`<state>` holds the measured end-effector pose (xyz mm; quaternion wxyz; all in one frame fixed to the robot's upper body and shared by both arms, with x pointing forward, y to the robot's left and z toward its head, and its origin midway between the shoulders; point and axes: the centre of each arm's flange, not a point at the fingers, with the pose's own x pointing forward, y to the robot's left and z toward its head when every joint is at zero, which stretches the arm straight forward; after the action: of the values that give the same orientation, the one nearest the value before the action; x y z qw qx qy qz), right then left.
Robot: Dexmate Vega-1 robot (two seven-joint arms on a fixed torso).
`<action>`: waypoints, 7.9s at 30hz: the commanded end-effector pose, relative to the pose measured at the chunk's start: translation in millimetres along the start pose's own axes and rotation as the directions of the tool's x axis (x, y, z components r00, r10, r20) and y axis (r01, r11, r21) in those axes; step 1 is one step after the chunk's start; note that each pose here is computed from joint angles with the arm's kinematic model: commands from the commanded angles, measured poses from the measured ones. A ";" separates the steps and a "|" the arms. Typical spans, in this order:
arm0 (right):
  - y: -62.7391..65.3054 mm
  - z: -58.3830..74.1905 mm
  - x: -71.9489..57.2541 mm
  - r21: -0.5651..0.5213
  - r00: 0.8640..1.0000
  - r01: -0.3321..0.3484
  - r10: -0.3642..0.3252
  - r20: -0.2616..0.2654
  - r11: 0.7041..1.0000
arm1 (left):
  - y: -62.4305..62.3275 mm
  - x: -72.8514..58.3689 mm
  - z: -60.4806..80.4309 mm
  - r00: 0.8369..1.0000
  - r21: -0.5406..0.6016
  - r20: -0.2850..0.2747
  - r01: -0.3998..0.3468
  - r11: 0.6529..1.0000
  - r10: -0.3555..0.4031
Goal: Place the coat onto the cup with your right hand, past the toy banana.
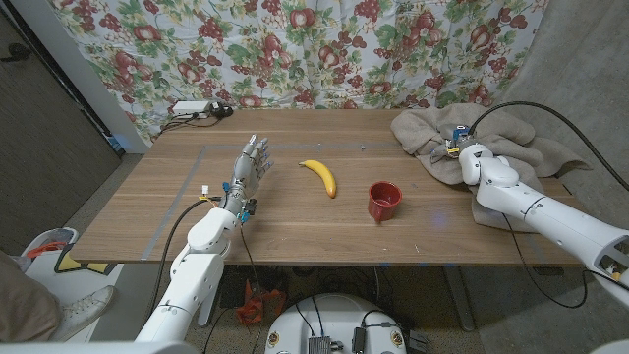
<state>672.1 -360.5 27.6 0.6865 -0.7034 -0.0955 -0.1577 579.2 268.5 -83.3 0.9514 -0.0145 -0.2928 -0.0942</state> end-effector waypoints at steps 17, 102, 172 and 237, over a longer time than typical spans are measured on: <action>-39.3 10.2 -9.2 -0.015 0.997 0.059 -0.058 0.041 0.998 | -2.6 6.3 -4.4 1.000 -0.013 0.006 0.015 1.000 -0.015; -171.3 18.5 -90.3 -0.042 0.956 0.281 -0.276 0.095 0.959 | -4.7 29.8 4.6 0.997 0.008 0.007 0.072 0.997 -0.072; -196.6 62.2 -208.5 -0.098 0.954 0.266 -0.247 0.169 0.959 | -2.0 44.3 -2.1 0.994 -0.005 0.026 0.107 0.994 -0.107; -203.8 104.9 -266.3 -0.097 0.946 0.233 -0.203 0.254 0.968 | -0.6 60.8 -17.1 0.991 -0.055 0.061 0.124 0.991 -0.121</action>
<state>363.9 -234.5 121.9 0.6086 -0.7398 -0.2360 -0.1630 633.0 256.4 -59.1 0.9340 -0.0190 -0.3182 -0.1613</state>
